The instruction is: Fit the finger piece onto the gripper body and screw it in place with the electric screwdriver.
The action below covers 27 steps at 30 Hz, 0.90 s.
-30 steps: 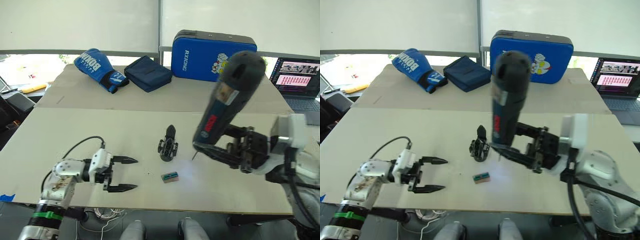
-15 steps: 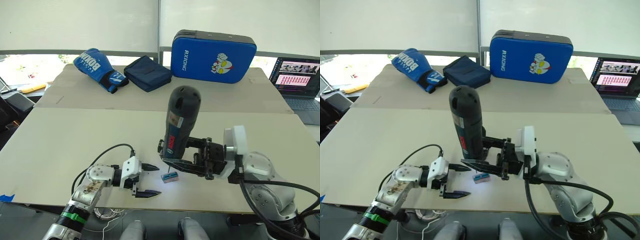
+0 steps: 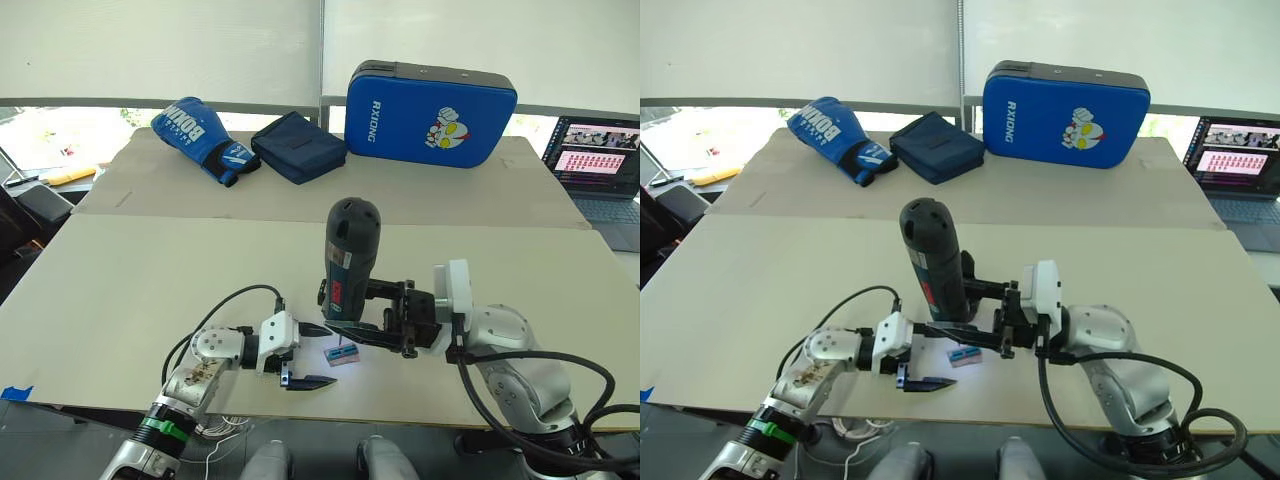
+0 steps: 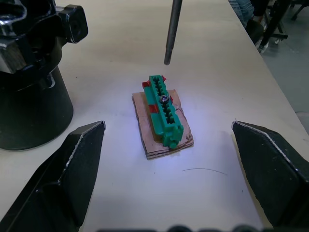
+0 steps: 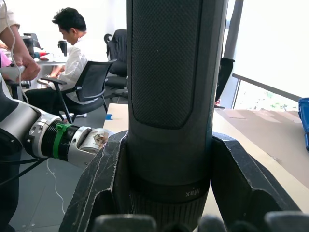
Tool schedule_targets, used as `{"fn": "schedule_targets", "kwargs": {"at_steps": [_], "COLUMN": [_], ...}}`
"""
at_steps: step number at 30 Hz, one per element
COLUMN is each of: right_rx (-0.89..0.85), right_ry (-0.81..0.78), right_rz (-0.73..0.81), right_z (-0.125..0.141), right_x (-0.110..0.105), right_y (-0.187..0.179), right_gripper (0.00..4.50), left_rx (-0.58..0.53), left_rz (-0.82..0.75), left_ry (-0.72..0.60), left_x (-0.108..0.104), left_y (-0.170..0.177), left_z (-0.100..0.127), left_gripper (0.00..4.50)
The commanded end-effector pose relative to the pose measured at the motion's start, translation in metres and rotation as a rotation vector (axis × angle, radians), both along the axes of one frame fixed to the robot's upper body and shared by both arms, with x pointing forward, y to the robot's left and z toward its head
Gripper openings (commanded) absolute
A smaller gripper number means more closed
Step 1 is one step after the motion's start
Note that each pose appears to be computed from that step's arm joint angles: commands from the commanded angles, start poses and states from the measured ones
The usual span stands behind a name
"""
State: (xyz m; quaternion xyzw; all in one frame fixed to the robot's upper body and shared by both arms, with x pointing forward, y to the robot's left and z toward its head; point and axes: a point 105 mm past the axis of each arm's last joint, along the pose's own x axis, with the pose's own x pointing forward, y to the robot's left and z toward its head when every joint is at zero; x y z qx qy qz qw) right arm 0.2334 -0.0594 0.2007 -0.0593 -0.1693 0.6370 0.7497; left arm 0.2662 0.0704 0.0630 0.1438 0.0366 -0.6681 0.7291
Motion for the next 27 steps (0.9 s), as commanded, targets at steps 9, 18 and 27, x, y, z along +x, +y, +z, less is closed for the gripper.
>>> {"fn": "schedule_targets", "kwargs": {"at_steps": [9,18,27], "right_rx": [0.023,0.024,0.026], "right_ry": [-0.045,-0.043,-0.036], "right_rz": [-0.005,-0.009,-0.006], "right_z": [0.002,-0.001,-0.003], "right_x": [-0.001,0.000,-0.001], "right_y": [-0.002,-0.001,0.001], "right_gripper": [1.93,1.93,1.93], "left_rx": [0.004,0.008,0.007], "left_rz": [-0.036,-0.032,-0.031], "left_ry": [0.033,0.036,0.042], "left_x": [-0.008,-0.008,-0.009], "left_y": [-0.008,-0.006,-0.006], "left_z": [-0.009,-0.011,-0.011], "left_gripper": [4.44,4.44,4.44]}}
